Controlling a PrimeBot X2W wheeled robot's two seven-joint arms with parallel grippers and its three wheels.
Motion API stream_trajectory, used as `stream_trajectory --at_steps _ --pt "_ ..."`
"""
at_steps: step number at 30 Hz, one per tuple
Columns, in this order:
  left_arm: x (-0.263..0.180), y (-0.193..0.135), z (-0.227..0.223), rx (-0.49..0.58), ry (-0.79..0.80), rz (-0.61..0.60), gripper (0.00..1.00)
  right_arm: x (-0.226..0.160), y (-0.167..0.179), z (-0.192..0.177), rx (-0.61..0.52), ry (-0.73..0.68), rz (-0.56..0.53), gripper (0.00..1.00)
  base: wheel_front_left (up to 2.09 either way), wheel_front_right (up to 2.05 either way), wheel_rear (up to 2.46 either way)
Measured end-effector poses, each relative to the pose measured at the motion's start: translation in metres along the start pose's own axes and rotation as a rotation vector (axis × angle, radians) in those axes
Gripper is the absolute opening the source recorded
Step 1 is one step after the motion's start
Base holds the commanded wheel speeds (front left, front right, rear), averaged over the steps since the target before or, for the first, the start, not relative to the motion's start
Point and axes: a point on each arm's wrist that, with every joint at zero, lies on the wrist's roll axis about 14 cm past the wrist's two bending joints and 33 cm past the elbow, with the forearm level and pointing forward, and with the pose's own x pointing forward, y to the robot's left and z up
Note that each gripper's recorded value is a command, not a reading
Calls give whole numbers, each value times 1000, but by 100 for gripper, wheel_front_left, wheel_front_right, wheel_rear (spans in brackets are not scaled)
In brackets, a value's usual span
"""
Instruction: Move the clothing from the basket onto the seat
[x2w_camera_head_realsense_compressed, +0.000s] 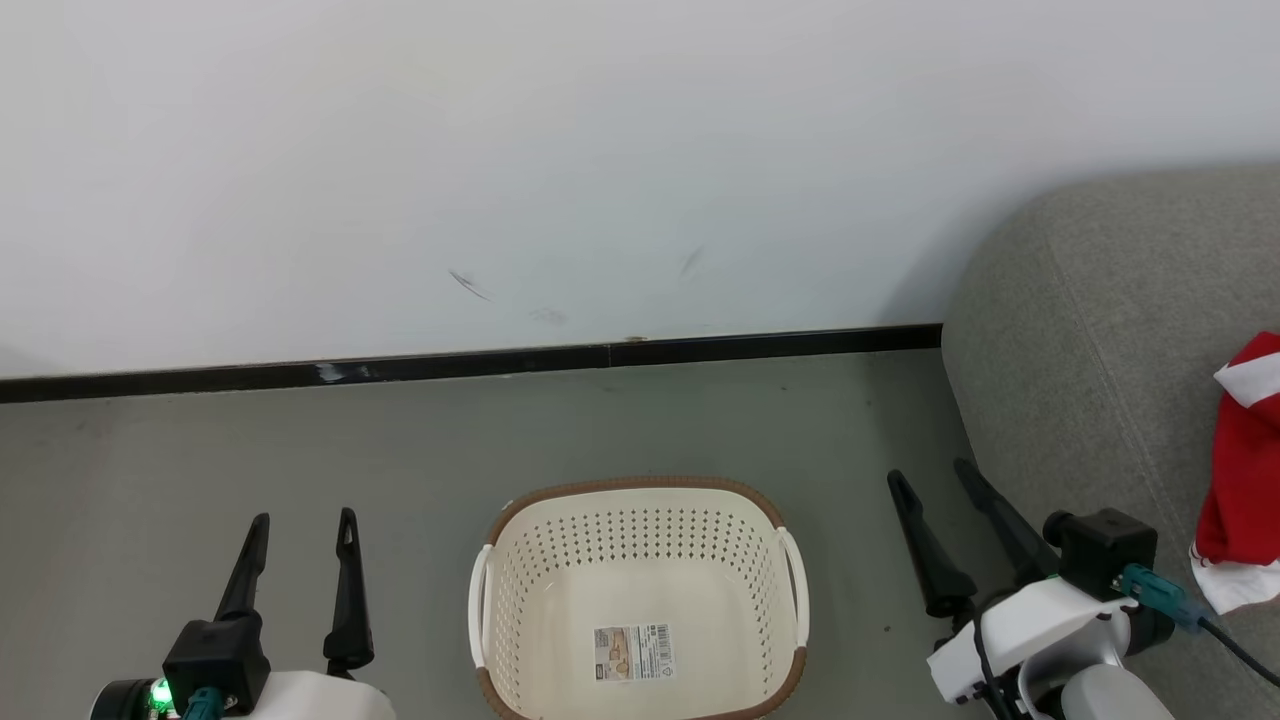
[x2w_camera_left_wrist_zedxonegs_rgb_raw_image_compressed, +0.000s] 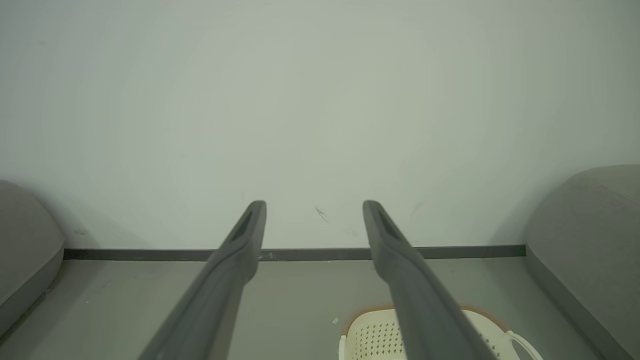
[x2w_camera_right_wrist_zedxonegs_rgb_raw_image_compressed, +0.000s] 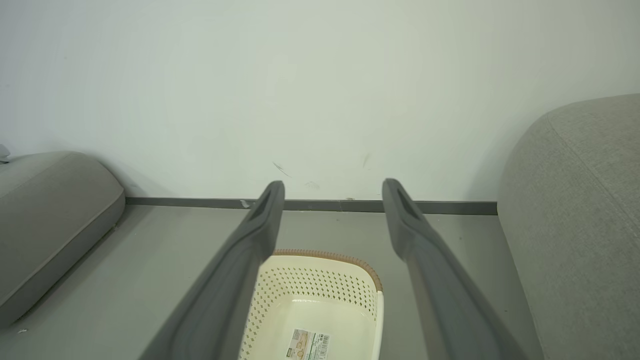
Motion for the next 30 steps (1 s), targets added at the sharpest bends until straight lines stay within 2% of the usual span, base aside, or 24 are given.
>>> stream_trajectory --at_steps 30 --pt "-10 1 -3 -2 13 -3 100 -10 7 3 -21 -17 3 100 0 0 0"
